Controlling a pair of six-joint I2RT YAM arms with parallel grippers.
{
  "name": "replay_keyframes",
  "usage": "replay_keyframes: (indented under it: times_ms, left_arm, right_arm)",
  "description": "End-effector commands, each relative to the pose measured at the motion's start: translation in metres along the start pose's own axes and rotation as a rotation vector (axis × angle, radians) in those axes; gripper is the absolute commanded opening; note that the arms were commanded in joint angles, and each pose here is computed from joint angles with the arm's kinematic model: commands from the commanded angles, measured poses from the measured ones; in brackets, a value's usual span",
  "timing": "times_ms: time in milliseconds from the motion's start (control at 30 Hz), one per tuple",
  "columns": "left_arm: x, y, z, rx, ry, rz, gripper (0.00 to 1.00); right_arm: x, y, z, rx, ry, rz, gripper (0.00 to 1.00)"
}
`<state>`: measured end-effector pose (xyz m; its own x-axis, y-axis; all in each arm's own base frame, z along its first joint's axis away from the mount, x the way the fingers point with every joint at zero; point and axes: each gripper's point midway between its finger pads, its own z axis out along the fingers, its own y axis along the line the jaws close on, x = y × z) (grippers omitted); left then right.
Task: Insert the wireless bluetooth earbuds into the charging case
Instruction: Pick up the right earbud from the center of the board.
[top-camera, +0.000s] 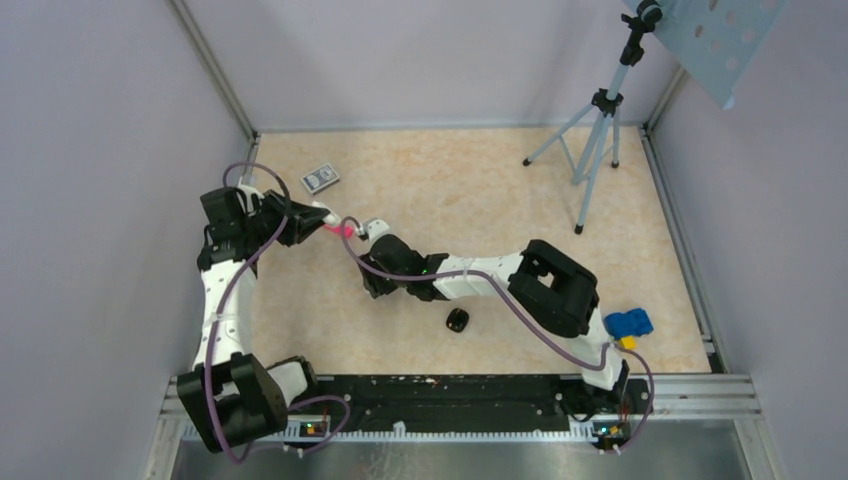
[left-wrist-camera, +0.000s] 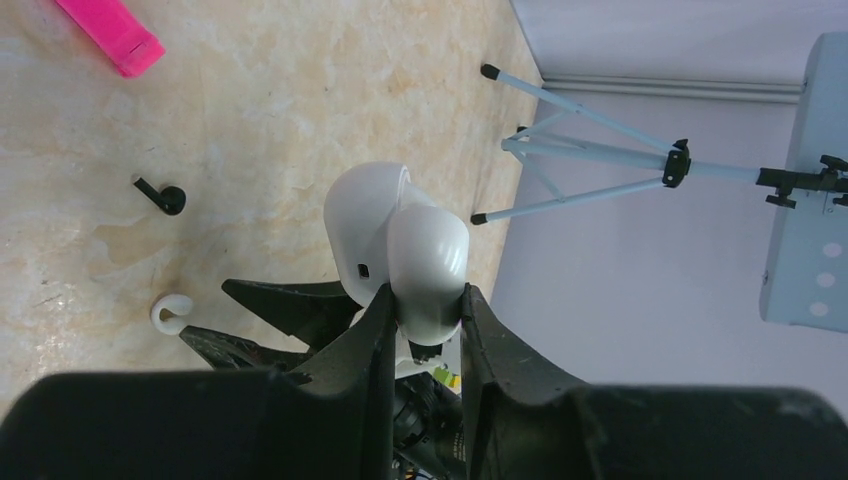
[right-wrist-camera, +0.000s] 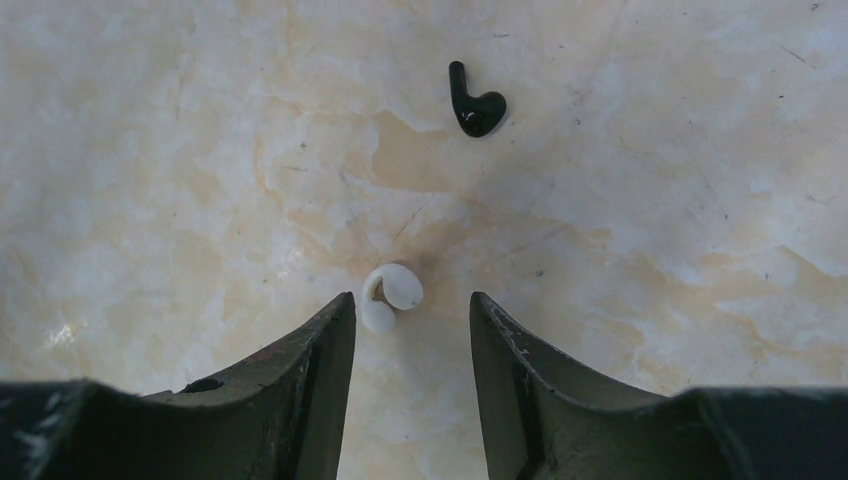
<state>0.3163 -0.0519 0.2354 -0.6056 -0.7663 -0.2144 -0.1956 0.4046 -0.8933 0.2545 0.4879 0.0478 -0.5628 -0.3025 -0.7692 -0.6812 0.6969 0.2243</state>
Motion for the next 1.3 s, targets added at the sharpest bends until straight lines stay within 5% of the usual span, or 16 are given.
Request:
replay_keyframes:
  times_ms: [0,433,800,1067,1267]
  left_arm:
    - [-0.003,-0.007,-0.004,0.029,-0.005,0.043,0.0]
    - [0.005,-0.011,-0.005,0.065,0.055,0.061,0.0]
    - [0.012,0.0,-0.002,0.06,0.077,0.039,0.0]
    - [0.009,0.0,0.0,0.062,0.063,0.053,0.0]
    - [0.01,0.006,0.005,0.041,0.095,0.072,0.0]
  right_arm:
    - [-0.016,-0.006,0.014,0.008,-0.047,0.051,0.45]
    - [0.008,-0.012,0.023,0.014,0.011,0.04,0.36]
    - [0.0,-0.005,0.014,0.014,-0.007,0.116,0.14]
    - [-0.041,-0.009,-0.027,-0.003,-0.088,0.22,0.03]
    - [-0.04,-0.058,-0.084,0.091,-0.125,0.321,0.02]
